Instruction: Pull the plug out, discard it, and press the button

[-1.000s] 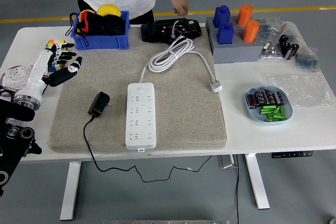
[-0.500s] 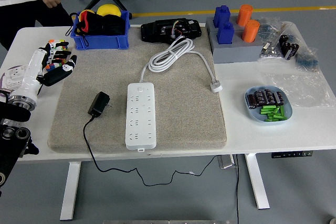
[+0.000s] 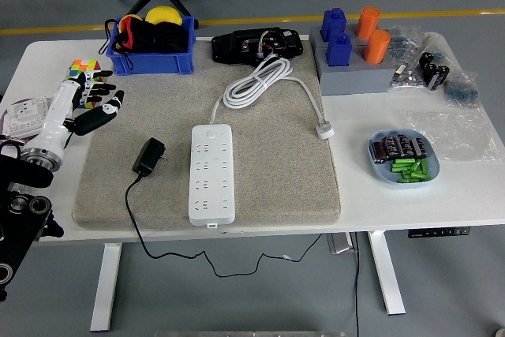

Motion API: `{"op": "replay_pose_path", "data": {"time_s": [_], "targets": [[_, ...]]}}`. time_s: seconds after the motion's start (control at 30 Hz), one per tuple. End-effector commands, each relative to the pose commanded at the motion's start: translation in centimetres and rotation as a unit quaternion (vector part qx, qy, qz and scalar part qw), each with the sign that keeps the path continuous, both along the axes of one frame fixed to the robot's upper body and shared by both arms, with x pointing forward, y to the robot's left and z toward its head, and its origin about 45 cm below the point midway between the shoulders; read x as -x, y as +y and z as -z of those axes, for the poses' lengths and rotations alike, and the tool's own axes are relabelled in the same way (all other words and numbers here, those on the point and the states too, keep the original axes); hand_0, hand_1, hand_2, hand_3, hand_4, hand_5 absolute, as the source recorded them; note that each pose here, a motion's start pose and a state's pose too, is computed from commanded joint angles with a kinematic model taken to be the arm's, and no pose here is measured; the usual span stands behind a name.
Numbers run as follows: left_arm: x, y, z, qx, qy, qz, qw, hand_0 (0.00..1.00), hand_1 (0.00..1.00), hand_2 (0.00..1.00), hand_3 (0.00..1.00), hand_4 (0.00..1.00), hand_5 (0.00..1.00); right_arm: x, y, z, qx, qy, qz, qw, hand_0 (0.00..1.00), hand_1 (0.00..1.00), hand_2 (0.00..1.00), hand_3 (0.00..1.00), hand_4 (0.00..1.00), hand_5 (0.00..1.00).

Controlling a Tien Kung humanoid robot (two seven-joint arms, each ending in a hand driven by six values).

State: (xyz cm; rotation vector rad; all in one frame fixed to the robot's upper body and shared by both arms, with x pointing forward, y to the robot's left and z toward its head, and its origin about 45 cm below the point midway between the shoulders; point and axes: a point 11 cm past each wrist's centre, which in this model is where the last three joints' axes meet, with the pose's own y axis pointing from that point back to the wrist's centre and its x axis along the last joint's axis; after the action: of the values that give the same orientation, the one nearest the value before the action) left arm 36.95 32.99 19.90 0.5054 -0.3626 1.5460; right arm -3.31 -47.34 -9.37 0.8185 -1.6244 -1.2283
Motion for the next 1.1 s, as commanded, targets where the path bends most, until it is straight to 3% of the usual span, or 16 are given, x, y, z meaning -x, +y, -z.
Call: {"op": "replay_pose_path", "data": {"time_s": [0.4, 1.1], "targets": [[0.11, -0.4, 0.4, 0.0, 0.008, 0.009, 1.0, 0.668, 0.687, 0.662, 0.783, 0.633, 0.312, -0.5, 0.3, 0.1, -0.002, -0.006, 0.0, 1.0, 0.753, 0.686, 0.668, 0.671, 0.768, 0.672], [-0.01, -1.0, -0.2, 0.005, -0.001, 0.019, 1.0, 0.667, 0.678, 0.66, 0.782, 0.633, 0.309, -1.2, 0.7, 0.3, -0.006, -0.013, -0.003, 1.0, 0.753, 0.686, 0.669, 0.671, 0.768, 0.672]]}}
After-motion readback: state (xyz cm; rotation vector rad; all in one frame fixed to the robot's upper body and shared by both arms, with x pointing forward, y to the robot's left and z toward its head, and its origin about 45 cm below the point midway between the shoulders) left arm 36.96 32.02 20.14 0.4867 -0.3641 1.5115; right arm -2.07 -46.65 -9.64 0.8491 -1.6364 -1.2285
